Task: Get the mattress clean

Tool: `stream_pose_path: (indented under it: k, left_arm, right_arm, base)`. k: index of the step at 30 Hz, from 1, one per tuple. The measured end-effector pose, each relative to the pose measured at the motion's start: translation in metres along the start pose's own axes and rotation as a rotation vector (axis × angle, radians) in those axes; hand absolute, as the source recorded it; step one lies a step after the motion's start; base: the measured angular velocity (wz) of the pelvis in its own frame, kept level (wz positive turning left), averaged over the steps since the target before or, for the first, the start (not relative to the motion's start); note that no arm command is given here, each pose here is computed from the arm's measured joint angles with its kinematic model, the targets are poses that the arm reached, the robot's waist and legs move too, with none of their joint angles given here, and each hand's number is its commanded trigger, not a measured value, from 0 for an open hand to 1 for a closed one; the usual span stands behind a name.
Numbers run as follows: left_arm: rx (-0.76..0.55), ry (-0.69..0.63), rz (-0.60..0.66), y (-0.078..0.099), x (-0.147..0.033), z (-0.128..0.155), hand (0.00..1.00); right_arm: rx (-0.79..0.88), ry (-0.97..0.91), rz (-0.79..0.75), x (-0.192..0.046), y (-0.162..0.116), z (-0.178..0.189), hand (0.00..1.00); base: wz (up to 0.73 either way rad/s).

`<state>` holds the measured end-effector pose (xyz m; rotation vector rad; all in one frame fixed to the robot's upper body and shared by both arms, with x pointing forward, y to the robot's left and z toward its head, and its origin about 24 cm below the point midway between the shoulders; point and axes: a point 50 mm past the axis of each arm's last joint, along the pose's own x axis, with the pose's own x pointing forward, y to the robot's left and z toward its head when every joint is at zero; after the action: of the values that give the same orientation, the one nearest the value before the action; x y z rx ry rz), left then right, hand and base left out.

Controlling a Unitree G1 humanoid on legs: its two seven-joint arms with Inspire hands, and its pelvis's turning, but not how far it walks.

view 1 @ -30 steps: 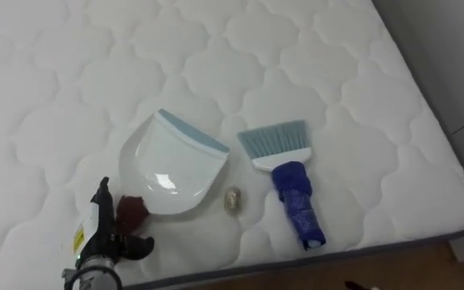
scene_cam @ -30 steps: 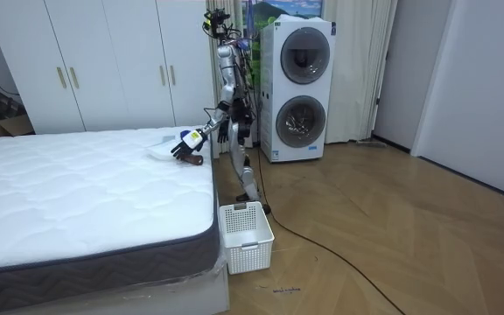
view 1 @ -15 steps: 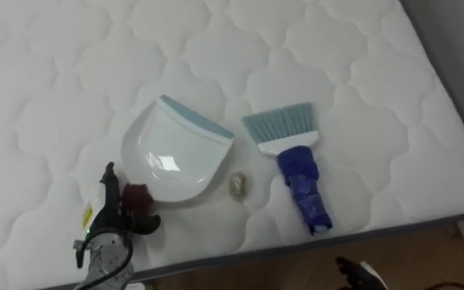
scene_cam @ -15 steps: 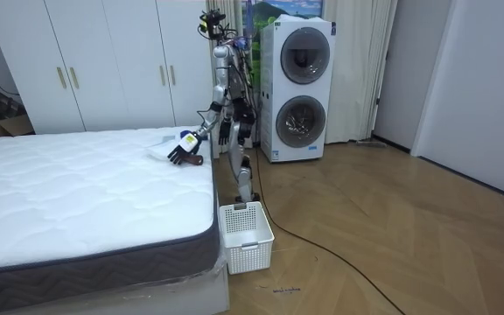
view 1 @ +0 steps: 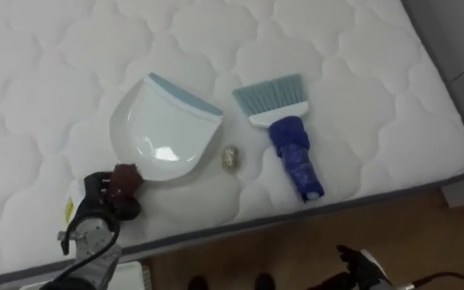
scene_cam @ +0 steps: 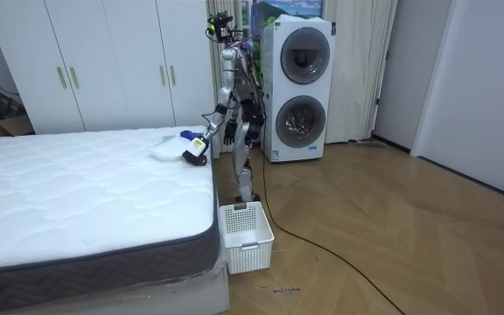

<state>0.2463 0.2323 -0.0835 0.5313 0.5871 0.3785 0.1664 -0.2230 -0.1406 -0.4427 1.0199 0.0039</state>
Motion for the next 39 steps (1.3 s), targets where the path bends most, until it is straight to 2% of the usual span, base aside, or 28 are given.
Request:
stream_pose_path:
  k: [5,14,23,27,33,39]
  left_arm:
    - [-0.055,0.02,-0.027,-0.002,0.003,0.007,1.0]
    - [-0.052,0.069,-0.099,-0.006,0.005,0.008,1.0]
    - [-0.037,0.063,-0.078,-0.005,0.005,0.007,1.0]
    - [-0.016,0.049,-0.046,-0.002,0.006,0.008,1.0]
    - [0.094,0.003,0.033,0.014,0.01,0.007,1.0]
    - [0.198,-0.008,0.064,0.023,0.007,-0.009,1.0]
  right_arm:
    - [0.045,-0.015,-0.011,0.0,-0.002,0.003,0.0]
    - [0.087,-0.025,-0.031,0.0,-0.002,0.005,0.0]
    - [0.154,-0.004,-0.061,-0.002,-0.001,-0.001,0.0]
    - [0.206,-0.034,-0.085,-0.001,-0.004,0.007,0.0]
    - [0.309,-0.05,-0.158,-0.001,-0.018,0.006,0.0]
    - [0.465,-0.031,-0.242,-0.002,-0.033,0.003,0.0]
  base:
    - [0.0]
    - [0.01]
    - [0.0]
    - [0.0]
    - [0.0]
    - [-0.01]
